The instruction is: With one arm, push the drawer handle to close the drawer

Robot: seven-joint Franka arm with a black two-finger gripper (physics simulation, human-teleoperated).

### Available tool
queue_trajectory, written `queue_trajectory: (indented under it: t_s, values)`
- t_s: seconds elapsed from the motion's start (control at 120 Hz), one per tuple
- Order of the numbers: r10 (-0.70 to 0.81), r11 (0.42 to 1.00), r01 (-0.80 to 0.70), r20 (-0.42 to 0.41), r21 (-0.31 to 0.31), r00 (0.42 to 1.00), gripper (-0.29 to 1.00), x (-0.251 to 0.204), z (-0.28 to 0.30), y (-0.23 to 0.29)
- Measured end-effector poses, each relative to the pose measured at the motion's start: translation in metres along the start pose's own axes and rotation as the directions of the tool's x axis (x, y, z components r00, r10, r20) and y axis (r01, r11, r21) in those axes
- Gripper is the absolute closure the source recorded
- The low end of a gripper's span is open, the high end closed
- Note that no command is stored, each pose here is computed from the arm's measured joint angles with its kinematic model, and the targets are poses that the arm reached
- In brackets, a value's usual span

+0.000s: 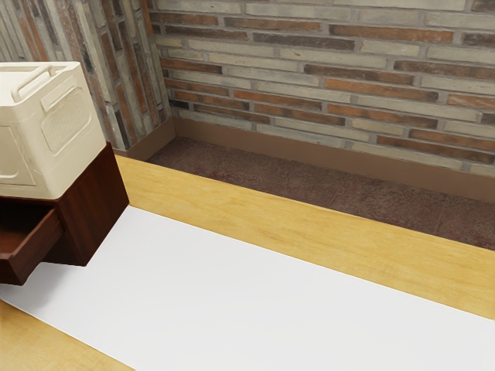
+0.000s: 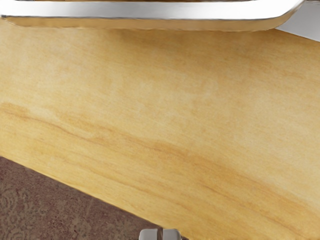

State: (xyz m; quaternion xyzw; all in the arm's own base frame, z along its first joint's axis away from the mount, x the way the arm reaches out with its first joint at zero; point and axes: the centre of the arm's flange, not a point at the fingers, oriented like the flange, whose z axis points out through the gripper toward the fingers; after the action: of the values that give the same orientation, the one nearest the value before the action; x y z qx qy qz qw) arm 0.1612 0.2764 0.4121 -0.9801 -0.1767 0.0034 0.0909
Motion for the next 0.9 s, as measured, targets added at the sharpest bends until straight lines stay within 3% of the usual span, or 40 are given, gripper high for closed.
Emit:
queue_trajectory:
  t_s: [0.408,0.9]
  values:
    - [0.164,0.986,-0.16,-0.08,0.052,0.983,0.79,0.008,0.011,-0.011]
    - [0.12,0.993,-0.118,-0.13,0.025,0.984,0.79,0.024,0.035,-0.011]
